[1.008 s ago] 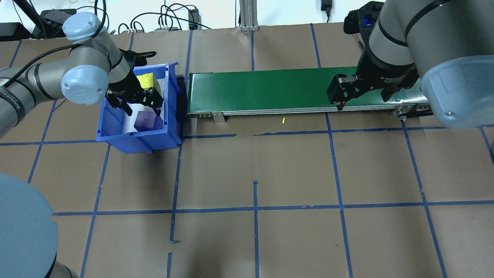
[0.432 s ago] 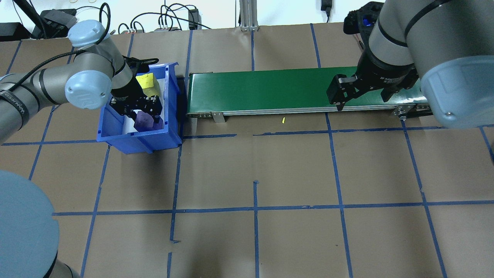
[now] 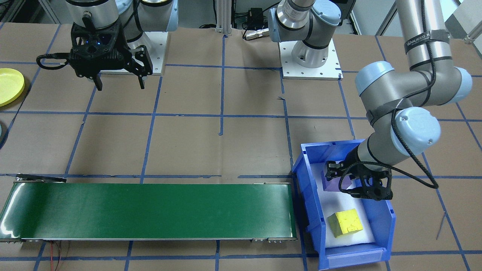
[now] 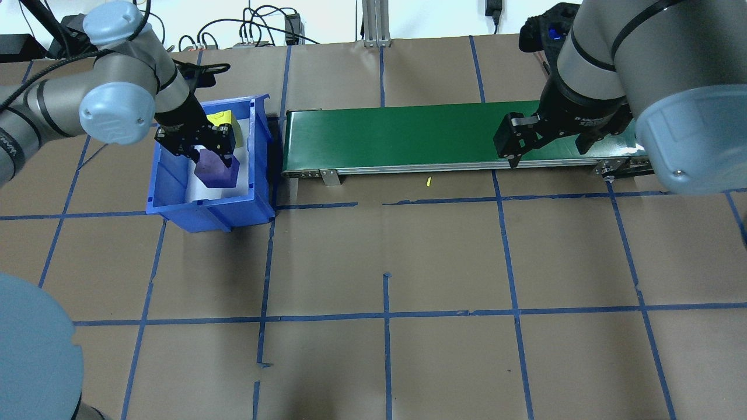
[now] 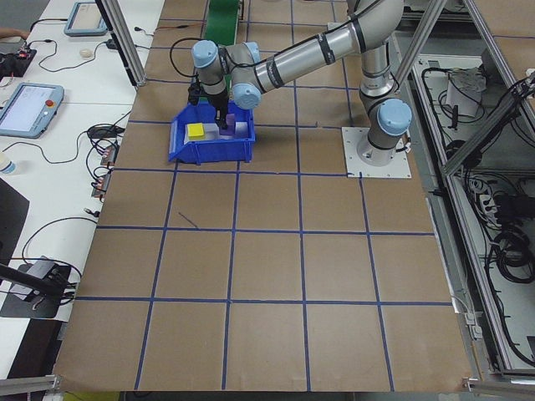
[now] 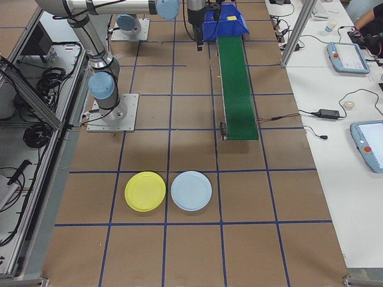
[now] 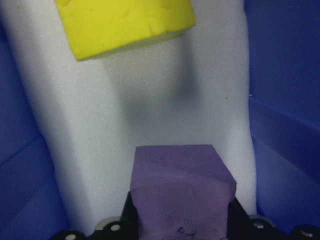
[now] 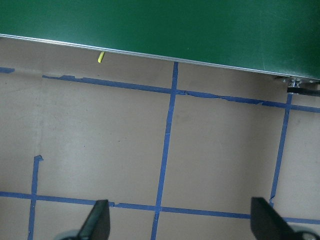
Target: Move block left to right into plate
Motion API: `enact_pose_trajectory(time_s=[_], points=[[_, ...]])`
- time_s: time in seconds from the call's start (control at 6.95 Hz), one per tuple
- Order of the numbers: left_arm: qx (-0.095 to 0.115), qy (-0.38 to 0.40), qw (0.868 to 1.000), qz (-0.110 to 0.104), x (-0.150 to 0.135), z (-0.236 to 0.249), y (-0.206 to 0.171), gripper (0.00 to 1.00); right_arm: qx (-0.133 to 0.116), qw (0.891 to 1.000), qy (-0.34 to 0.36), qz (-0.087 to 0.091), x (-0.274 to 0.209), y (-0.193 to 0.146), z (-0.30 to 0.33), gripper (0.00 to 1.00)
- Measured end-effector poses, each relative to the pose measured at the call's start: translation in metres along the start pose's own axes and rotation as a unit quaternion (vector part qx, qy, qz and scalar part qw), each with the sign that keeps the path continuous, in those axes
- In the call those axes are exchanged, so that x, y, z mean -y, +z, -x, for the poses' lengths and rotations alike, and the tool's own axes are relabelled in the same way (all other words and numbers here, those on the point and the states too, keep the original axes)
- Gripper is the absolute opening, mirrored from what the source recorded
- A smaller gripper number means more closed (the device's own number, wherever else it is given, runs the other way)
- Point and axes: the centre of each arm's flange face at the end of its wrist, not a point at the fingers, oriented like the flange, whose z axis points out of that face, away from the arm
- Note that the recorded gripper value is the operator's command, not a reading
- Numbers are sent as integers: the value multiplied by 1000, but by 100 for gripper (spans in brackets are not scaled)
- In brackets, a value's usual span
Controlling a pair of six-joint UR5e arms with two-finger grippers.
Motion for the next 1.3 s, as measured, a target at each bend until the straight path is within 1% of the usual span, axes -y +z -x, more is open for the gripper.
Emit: enact_pose_trajectory(time_s=[0.14,0.29,0.43,0.58,0.72,0.86,1.01,1.15,1.3], points=[[0,-8,1000,-14,5,-1,-33,23,0,1000,0,0,0,0,0,100],[-5,-21,999,-34,10,-6,-61,23,0,1000,1,0,0,0,0,100],[-23,-32,998,-52,13,-16,-80,23,0,1000,1,0,0,0,0,100],[-38,-34,996,-66,17,-35,-87,23,0,1000,2,0,0,0,0,100],[-45,-30,995,-82,23,-63,-85,23,0,1000,1,0,0,0,0,99],[-47,-18,994,-98,30,-95,-75,24,0,1000,-1,0,0,0,0,98],[-45,0,993,-110,39,-126,-57,25,-2,1000,-6,-8,2,-1,-1,98],[-37,15,993,-115,47,-147,-35,44,-5,999,-21,-26,8,-5,-6,99],[-26,23,993,-117,52,-160,-12,70,2,999,-33,-40,18,-3,-20,100]])
